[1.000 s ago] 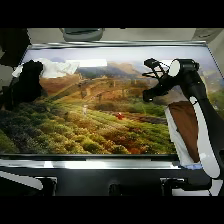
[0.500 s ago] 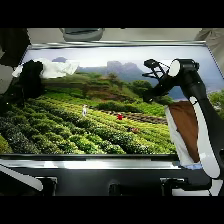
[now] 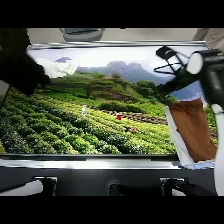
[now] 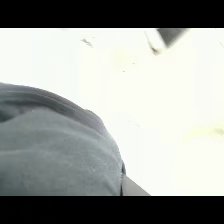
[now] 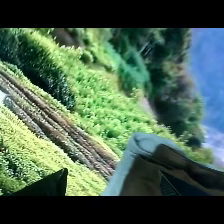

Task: Fold the shirts.

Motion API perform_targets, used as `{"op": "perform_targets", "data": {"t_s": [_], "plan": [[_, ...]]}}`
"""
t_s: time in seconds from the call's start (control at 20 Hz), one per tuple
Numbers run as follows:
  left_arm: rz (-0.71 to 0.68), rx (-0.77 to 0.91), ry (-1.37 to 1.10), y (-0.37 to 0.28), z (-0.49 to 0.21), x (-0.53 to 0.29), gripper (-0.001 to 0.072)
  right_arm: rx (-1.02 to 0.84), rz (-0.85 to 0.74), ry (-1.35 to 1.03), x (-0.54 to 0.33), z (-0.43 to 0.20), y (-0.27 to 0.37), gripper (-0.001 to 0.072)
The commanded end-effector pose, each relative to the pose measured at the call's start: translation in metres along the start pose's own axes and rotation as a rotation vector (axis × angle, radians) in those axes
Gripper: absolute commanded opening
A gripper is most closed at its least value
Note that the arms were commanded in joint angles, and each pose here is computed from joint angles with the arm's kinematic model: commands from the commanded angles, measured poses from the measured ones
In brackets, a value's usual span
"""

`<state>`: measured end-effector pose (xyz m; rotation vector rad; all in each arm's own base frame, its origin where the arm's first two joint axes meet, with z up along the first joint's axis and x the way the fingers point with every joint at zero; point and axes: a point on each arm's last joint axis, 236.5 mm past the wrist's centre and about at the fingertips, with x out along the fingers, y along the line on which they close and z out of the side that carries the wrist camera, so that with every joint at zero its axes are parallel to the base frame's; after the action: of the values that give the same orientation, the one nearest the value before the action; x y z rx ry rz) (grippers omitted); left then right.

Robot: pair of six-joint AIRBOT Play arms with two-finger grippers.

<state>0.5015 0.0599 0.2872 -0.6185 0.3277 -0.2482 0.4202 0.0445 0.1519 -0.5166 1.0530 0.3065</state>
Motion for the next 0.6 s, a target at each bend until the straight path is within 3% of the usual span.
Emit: {"op": "perform_targets", "data": {"t_s": [0.0,0.25,0.4,0.55], "plan": [[-0.091,0.273,0.053,-0.132,-0.03,-0.062,0.0026,0.006,-0.097,-0.118,-0.07,-0.004,-0.013,0.0664],[-0.253,0.361,0.345,-0.218,-0.149,-0.051,0.0027,0.023,-0.142,-0.212,-0.14,-0.026,-0.008,0.0664],[-0.351,0.366,0.651,-0.238,-0.277,-0.023,0.0027,0.029,-0.135,-0.199,-0.158,-0.045,-0.001,0.0664],[-0.342,0.369,0.929,-0.224,-0.41,-0.001,0.0027,0.03,-0.101,-0.129,-0.154,-0.061,0.007,0.0664]]}}
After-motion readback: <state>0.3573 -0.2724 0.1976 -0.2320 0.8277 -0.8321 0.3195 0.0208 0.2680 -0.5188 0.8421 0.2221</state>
